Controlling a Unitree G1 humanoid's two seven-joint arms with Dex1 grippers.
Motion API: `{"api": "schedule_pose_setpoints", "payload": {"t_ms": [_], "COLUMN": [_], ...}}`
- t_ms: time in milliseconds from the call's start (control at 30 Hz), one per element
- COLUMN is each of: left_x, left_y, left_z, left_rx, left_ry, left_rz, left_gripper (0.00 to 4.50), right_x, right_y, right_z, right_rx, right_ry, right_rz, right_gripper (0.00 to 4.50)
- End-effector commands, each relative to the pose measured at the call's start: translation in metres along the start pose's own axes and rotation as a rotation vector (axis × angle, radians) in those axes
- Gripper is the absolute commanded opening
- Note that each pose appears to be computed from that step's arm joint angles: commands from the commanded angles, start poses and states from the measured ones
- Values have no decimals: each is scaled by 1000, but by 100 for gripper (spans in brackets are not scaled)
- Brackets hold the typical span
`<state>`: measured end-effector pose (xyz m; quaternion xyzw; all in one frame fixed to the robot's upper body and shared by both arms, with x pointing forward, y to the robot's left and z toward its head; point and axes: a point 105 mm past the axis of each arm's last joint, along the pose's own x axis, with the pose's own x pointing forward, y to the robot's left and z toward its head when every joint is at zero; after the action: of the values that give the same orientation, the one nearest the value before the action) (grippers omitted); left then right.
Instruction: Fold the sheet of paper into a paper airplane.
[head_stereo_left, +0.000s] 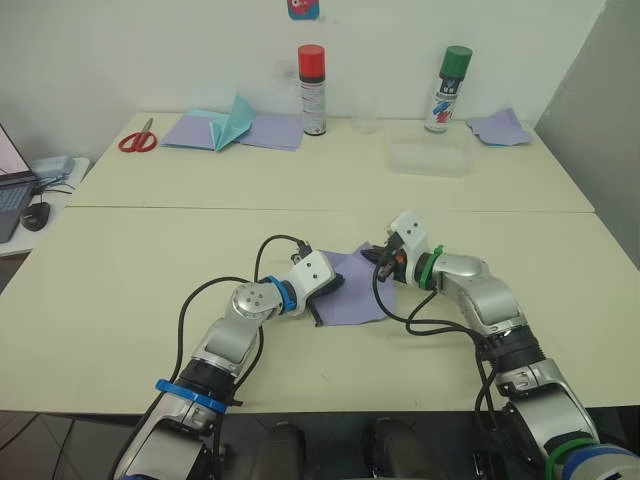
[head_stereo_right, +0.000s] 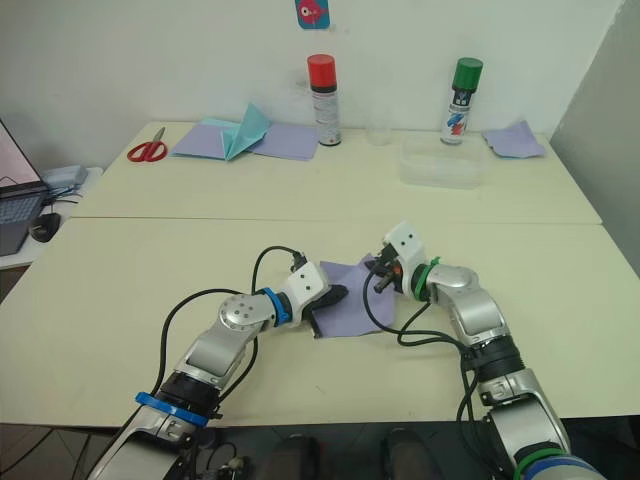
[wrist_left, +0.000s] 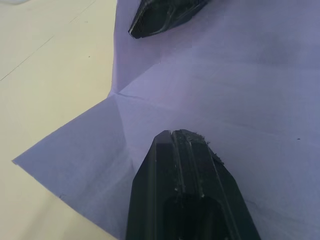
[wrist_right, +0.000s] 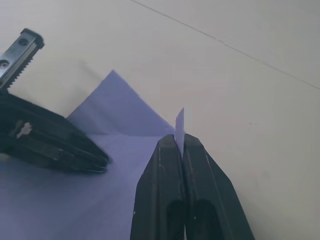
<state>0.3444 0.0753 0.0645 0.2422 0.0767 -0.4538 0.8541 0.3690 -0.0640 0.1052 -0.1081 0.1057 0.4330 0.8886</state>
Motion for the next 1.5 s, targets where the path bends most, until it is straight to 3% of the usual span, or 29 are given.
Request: {"api": "schedule_pose_setpoints", "payload": {"t_ms": [33, 233, 1100, 1233, 1433, 1500], "left_x": [0, 0, -3, -4, -6, -6], "left_y": [-19, -21, -21, -21, -19, -19], "left_z": [-39, -39, -40, -40, -41, -40], "left_rx": [-73, -75, -72, -71, -67, -65], "left_ry": [137, 138, 144, 147, 151, 151], "left_rz": [-59, -61, -62, -62, -62, -63], "left_gripper": [0, 0, 0, 0, 0, 0], "right_x": [0, -3, 5, 6, 6, 6], "right_y": [12, 11, 21, 20, 20, 21], "right_z": [8, -10, -29, -28, -26, -24], "right_rx": [-82, -221, -196, -189, -187, -182], "right_ry": [-20, 69, 105, 96, 87, 71], "right_rz": [39, 35, 63, 56, 54, 54], "right_gripper": [3, 3, 3, 88, 303, 303]}}
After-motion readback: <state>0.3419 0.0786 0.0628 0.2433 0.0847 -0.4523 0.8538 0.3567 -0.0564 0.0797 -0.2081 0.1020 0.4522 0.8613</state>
